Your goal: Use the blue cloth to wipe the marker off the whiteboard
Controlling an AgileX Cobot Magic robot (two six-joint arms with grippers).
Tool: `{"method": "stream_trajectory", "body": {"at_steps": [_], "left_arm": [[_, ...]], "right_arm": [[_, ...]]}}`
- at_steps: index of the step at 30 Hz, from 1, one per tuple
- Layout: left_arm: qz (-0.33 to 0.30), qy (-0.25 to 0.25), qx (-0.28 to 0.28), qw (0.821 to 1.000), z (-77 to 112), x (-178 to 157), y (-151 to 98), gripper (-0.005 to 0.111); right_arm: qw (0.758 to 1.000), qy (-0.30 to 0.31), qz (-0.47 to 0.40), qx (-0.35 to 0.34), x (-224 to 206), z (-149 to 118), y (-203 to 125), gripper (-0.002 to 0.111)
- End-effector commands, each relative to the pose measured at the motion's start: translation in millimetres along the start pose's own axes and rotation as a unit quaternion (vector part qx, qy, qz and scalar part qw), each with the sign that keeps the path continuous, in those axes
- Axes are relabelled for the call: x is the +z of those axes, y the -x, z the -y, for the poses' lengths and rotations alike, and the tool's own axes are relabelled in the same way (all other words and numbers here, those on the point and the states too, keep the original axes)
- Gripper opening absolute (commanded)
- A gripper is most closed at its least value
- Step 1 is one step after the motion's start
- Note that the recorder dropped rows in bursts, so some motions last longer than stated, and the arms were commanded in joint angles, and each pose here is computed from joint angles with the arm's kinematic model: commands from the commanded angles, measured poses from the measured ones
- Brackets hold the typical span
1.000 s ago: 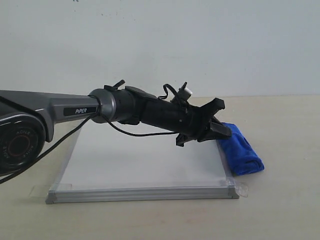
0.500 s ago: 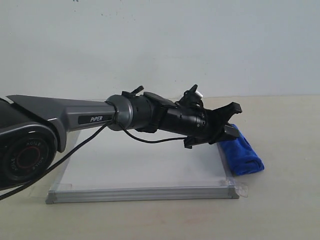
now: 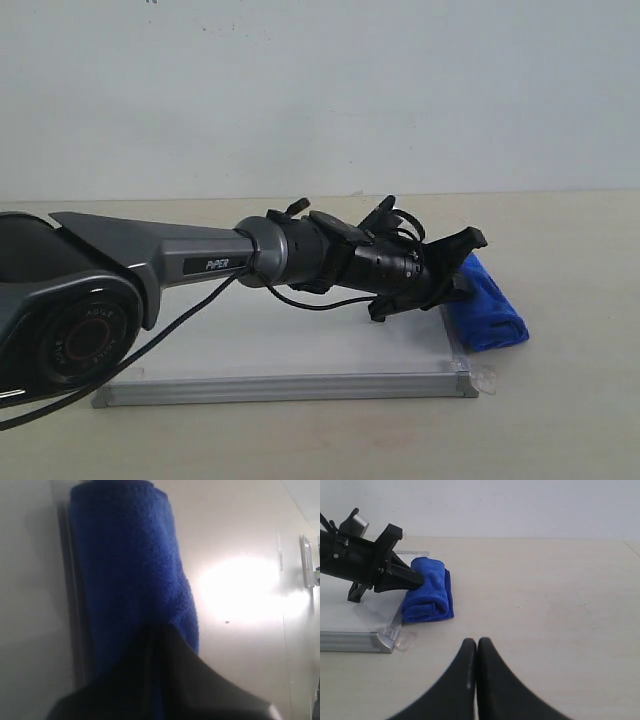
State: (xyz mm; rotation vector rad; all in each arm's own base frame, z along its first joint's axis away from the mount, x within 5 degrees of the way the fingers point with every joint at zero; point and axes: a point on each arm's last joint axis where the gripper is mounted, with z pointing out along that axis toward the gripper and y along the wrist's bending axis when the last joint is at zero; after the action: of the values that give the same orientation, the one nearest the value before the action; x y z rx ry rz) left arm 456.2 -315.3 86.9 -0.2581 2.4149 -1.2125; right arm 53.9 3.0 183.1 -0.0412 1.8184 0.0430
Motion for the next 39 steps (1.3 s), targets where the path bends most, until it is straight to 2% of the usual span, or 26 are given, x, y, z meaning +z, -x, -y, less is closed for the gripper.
{"method": "stream_trajectory", "body": {"at_steps": [1,6,10,12,16,18,20,26,28,30,32,35,37,39], "left_arm": [[-0.007,-0.005,-0.007,1.0,4.4,0,-2,0.004],[0.016,-0.029,0.077,0.996,41.7,-23,12,0.004],[0.01,-0.018,0.125,0.992,56.7,-37,16,0.004],[-0.009,-0.006,0.172,0.985,64.3,-43,12,0.004],[-0.062,0.027,0.272,0.96,77.6,-60,4,0.004],[-0.09,0.044,0.322,0.942,85.7,-71,0,0.004],[-0.105,0.056,0.353,0.928,92.7,-82,-2,0.004],[-0.118,0.048,0.399,0.908,113.5,-122,-8,0.004],[-0.123,0.05,0.409,0.903,115.0,-143,-16,0.004],[-0.101,0.056,0.414,0.903,115.5,-169,-24,0.004],[-0.061,0.065,0.429,0.899,111.7,-196,-33,0.004],[0.003,0.075,0.443,0.894,104.7,-257,-57,0.004],[0.054,0.074,0.468,0.879,101.8,-297,-72,0.004],[0.081,0.073,0.501,0.859,96.8,-334,-89,0.004]], "right_arm": [[1.0,-0.003,0.007,0.0,0,0,1,0.0],[1.0,-0.003,0.007,0.0,0,0,1,0.0],[1.0,-0.003,0.007,0.0,0,0,1,0.0],[1.0,-0.003,0.007,0.0,0,0,1,0.0],[1.0,-0.003,0.007,0.0,0,0,1,0.0],[1.0,-0.003,0.007,0.0,0,0,1,0.0],[1.0,-0.003,0.007,0.0,0,0,1,0.0],[1.0,-0.003,0.007,0.0,0,0,1,0.0],[1.0,-0.003,0.007,0.0,0,0,1,0.0],[1.0,-0.003,0.007,0.0,0,0,1,0.0],[1.0,-0.003,0.007,0.0,0,0,1,0.0],[1.0,-0.003,0.007,0.0,0,0,1,0.0],[1.0,-0.003,0.007,0.0,0,0,1,0.0],[1.0,-0.003,0.007,0.0,0,0,1,0.0]]}}
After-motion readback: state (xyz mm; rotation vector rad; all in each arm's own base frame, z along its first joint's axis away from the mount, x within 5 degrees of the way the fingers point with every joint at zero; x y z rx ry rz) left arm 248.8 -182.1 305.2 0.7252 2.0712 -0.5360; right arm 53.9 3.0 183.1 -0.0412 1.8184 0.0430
